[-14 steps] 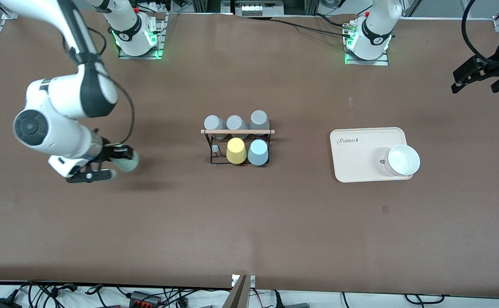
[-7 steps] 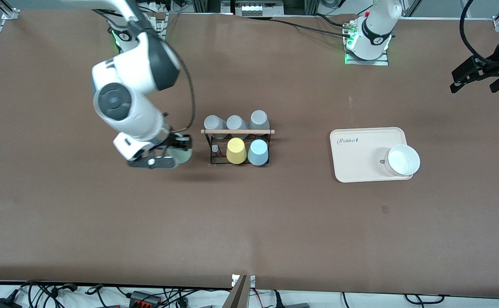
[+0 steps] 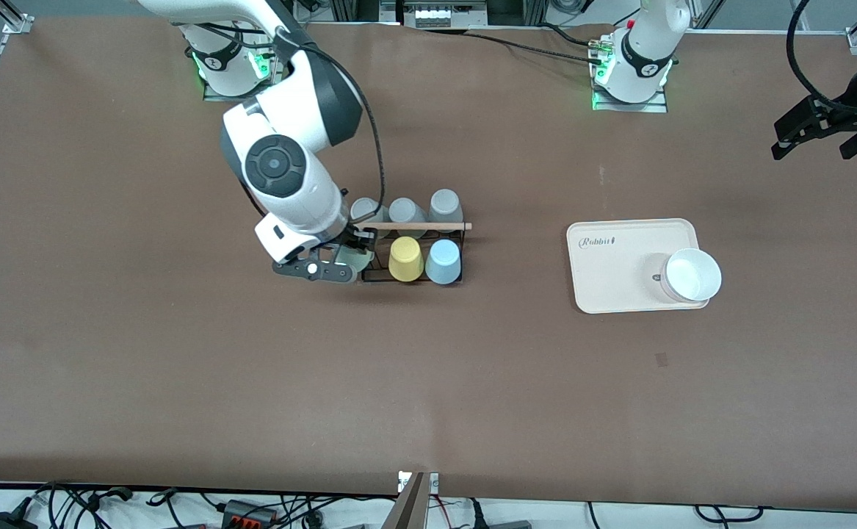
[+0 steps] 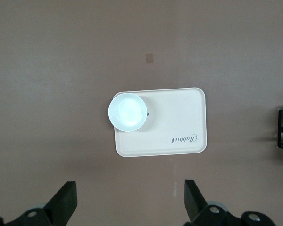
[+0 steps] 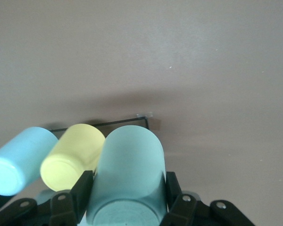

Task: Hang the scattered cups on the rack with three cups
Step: 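Carry the mint-green cup with the right gripper to the rack, then lower the mint-green cup onto the rack peg beside the yellow cup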

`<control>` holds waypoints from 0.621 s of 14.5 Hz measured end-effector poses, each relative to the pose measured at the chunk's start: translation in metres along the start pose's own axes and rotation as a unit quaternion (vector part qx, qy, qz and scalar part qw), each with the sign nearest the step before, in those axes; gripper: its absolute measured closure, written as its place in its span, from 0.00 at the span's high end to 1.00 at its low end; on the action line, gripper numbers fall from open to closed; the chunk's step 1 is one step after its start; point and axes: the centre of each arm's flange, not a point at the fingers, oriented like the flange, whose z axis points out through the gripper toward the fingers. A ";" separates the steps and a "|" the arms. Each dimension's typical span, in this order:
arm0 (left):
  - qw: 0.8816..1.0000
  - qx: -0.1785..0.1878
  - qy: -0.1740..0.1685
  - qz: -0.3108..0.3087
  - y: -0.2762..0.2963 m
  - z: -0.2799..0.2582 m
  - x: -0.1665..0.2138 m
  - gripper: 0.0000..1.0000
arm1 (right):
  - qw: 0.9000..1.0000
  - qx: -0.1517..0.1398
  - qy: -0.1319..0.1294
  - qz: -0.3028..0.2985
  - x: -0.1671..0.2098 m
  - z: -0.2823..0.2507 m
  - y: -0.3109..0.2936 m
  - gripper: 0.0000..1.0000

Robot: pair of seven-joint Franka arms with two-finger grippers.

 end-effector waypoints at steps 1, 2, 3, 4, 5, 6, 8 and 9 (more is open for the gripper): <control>1.000 0.000 -0.002 0.001 0.000 0.002 0.001 1.00 | 1.000 0.000 0.000 0.003 0.001 0.003 -0.005 0.67; 1.000 0.000 -0.004 0.002 0.002 0.004 0.002 1.00 | 1.000 0.000 0.000 0.004 0.001 0.006 -0.009 0.67; 1.000 0.000 -0.006 0.003 0.003 0.006 0.003 1.00 | 1.000 -0.001 -0.002 0.005 0.002 0.010 -0.011 0.67; 1.000 0.000 -0.007 0.004 0.004 0.007 0.004 1.00 | 1.000 -0.003 -0.004 0.005 0.002 0.014 -0.012 0.67; 1.000 0.000 -0.008 0.004 0.004 0.008 0.004 1.00 | 1.000 -0.005 -0.006 0.005 0.002 0.018 -0.013 0.67; 1.000 0.000 -0.008 0.004 0.004 0.008 0.004 1.00 | 1.000 -0.006 -0.008 0.005 0.002 0.022 -0.013 0.67; 1.000 0.000 -0.008 0.004 0.004 0.008 0.004 1.00 | 1.000 -0.003 -0.018 0.009 0.003 0.030 -0.014 0.67; 1.000 0.000 -0.008 0.004 0.004 0.008 0.004 1.00 | 1.000 -0.003 -0.022 0.011 0.003 0.034 -0.014 0.67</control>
